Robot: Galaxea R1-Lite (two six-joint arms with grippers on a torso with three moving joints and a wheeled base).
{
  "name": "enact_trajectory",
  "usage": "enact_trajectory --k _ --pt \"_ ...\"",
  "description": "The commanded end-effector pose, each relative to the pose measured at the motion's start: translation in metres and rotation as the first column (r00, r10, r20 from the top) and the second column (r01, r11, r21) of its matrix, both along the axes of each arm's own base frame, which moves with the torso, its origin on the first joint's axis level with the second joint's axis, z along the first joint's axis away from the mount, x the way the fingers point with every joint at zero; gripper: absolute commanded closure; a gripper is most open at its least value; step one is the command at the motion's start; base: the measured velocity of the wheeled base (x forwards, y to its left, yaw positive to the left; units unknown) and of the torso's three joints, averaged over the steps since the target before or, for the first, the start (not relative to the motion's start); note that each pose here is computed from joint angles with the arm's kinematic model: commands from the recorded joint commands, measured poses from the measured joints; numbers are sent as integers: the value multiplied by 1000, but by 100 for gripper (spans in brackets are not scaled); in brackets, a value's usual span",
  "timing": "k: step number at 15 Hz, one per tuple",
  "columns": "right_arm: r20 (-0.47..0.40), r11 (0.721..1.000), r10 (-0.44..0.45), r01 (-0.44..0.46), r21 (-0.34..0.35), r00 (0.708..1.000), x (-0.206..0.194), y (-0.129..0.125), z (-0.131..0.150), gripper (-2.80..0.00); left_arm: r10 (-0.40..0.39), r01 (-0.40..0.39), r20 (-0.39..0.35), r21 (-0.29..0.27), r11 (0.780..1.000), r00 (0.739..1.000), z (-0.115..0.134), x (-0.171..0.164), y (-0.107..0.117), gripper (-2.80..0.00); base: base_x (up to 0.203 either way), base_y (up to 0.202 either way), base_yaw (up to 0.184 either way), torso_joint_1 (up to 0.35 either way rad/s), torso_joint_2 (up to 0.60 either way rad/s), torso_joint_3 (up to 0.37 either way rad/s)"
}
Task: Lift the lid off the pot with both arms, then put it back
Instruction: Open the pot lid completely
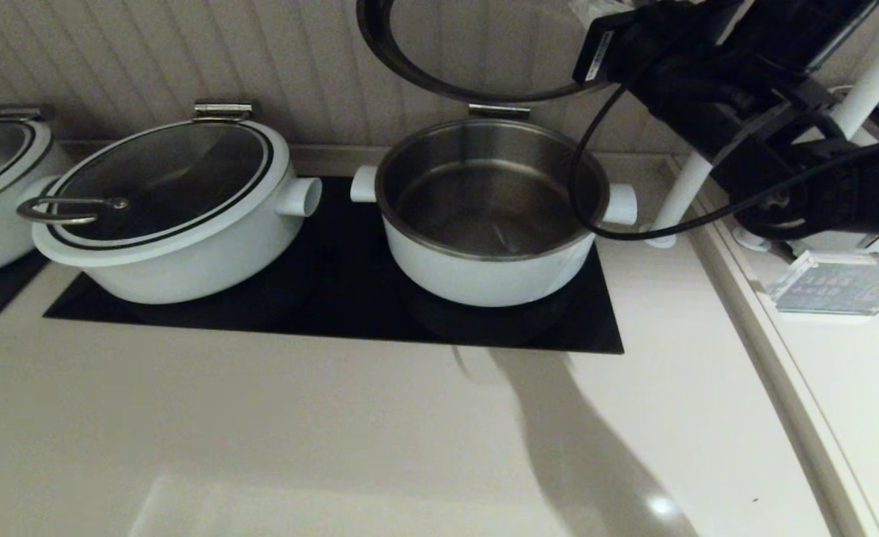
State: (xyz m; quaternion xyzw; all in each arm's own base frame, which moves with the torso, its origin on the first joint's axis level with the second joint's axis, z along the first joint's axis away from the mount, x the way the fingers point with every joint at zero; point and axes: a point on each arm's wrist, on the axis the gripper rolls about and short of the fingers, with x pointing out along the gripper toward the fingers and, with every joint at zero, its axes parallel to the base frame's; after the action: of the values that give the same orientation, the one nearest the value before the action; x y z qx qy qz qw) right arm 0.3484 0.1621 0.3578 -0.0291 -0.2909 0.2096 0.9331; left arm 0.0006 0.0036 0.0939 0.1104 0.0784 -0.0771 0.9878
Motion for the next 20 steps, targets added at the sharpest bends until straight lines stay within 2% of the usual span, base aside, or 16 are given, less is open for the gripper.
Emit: enact_trajectory --k 1,2,3,4,6,8,11,20 --pt "9 1000 -1 1 3 1000 -1 -1 2 0 3 -4 -16 -51 999 1000 0 1 0 0 0 0 0 0 0 0" --pt "10 1000 -1 1 3 1000 -2 -1 2 0 -13 10 -31 -107 994 999 -1 0 -1 0 0 0 0 0 0 0" --pt "10 1000 -1 1 3 1000 -2 -1 2 0 -64 57 -44 -156 986 997 -2 0 -2 0 0 0 0 0 0 0" --pt "10 1000 -1 1 3 1000 -2 -1 2 0 -120 106 -70 -180 978 990 -8 0 -3 0 0 0 0 0 0 0" --pt "12 1000 -3 3 4 1000 -1 -2 3 0 -138 117 -148 -145 983 979 -15 -2 -3 0 0 0 0 0 0 0" --pt "11 1000 -4 4 4 1000 -1 -2 3 0 -189 168 -148 -142 976 971 -15 -2 -3 0 0 0 0 0 0 0" --pt "11 1000 -4 4 4 1000 0 -2 2 0 -181 156 -148 -162 974 972 -15 -2 -3 0 0 0 0 0 0 0" --pt "33 1000 -28 27 13 999 2 -11 9 0 -157 133 -146 -165 977 977 -15 -2 -3 0 0 0 0 0 0 0"
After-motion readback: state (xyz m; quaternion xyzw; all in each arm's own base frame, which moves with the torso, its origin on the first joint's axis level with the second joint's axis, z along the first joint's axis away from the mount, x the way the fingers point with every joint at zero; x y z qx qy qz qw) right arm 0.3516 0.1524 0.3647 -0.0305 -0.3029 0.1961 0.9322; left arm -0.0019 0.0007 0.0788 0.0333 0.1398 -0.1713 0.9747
